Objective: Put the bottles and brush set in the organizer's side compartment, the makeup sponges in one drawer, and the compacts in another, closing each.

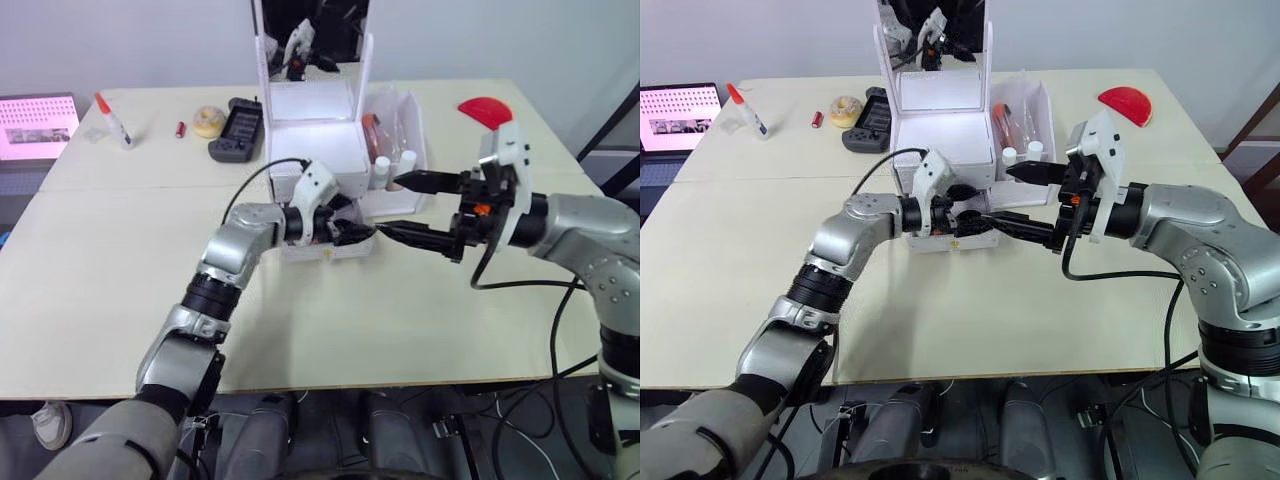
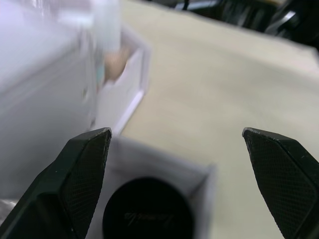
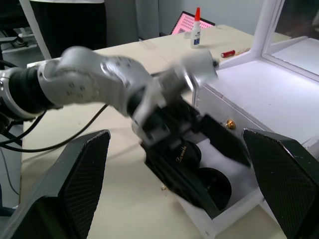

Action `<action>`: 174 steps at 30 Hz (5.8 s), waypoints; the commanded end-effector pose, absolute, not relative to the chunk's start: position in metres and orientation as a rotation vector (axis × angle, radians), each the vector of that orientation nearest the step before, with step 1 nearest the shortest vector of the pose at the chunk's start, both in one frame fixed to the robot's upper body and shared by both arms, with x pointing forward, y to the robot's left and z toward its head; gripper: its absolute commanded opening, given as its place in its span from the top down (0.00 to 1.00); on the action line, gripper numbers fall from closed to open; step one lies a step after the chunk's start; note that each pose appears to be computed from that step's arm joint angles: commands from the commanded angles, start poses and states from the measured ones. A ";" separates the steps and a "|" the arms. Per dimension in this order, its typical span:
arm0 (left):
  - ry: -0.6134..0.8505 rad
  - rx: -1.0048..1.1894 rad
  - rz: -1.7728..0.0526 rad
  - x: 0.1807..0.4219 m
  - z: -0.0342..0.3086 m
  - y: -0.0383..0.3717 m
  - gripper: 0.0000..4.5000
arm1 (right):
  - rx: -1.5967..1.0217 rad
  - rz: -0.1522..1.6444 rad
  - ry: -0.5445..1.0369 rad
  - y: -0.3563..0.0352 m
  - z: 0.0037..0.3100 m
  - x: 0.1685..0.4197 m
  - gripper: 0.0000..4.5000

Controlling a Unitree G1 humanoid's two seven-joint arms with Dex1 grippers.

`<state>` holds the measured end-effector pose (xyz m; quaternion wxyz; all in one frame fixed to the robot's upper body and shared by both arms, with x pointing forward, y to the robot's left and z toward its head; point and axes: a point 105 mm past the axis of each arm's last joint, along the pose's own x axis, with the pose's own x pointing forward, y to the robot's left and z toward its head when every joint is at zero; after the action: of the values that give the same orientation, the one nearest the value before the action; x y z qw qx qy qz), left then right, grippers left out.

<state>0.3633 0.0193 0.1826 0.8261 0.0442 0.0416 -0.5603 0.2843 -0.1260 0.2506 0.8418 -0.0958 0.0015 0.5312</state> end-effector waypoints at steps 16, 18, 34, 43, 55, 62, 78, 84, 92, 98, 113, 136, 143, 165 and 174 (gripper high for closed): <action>0.133 0.093 -1.149 0.325 0.196 0.115 0.02 | -0.211 1.074 -0.031 -0.145 0.256 0.281 0.00; 0.128 0.077 -1.149 0.328 0.196 0.109 0.02 | -0.212 1.075 -0.029 -0.145 0.255 0.281 0.00; 0.190 0.042 -1.229 0.349 0.183 0.062 0.02 | -0.218 1.074 -0.033 -0.137 0.253 0.279 0.00; 0.188 0.025 -1.246 0.355 0.182 0.047 0.91 | -0.213 1.063 -0.032 -0.138 0.251 0.277 0.00; 0.241 0.165 -1.194 0.374 0.156 0.023 0.99 | -0.205 1.065 -0.035 -0.135 0.250 0.277 0.00; 0.260 0.200 -1.135 0.387 0.149 0.016 0.99 | -0.202 1.070 -0.036 -0.134 0.250 0.276 0.00; 0.201 0.187 -1.209 0.367 0.188 0.046 0.99 | -0.198 1.071 -0.036 -0.133 0.250 0.275 0.00; 0.220 0.229 -1.176 0.366 0.189 0.074 0.99 | -0.194 1.075 -0.037 -0.132 0.248 0.277 0.00; 0.211 0.226 -1.113 0.363 0.198 0.114 0.99 | -0.192 1.078 -0.033 -0.131 0.246 0.275 0.00; 0.179 0.139 -1.087 0.342 0.204 0.141 0.99 | -0.186 1.057 -0.019 -0.137 0.243 0.274 0.00; 0.212 0.101 -1.091 0.287 0.183 0.158 0.99 | -0.166 0.913 0.051 -0.174 0.223 0.274 0.00; 0.237 0.168 -1.020 0.254 0.189 0.199 0.02 | -0.214 0.622 0.160 -0.269 0.195 0.256 0.00; 0.249 0.223 -1.120 0.263 0.162 0.161 0.01 | -0.221 0.627 0.145 -0.264 0.196 0.259 0.00; 0.092 0.245 -0.959 0.369 0.138 0.069 0.99 | -0.213 0.688 0.068 -0.215 0.205 0.272 0.00; 0.079 0.254 -0.873 0.397 0.137 0.061 0.99 | -0.208 0.687 0.073 -0.211 0.204 0.270 0.00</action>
<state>0.3921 0.0608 0.1250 0.8930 0.1178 0.0610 -0.4301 0.2731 -0.2162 0.1921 0.9376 -0.0938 0.0591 0.3296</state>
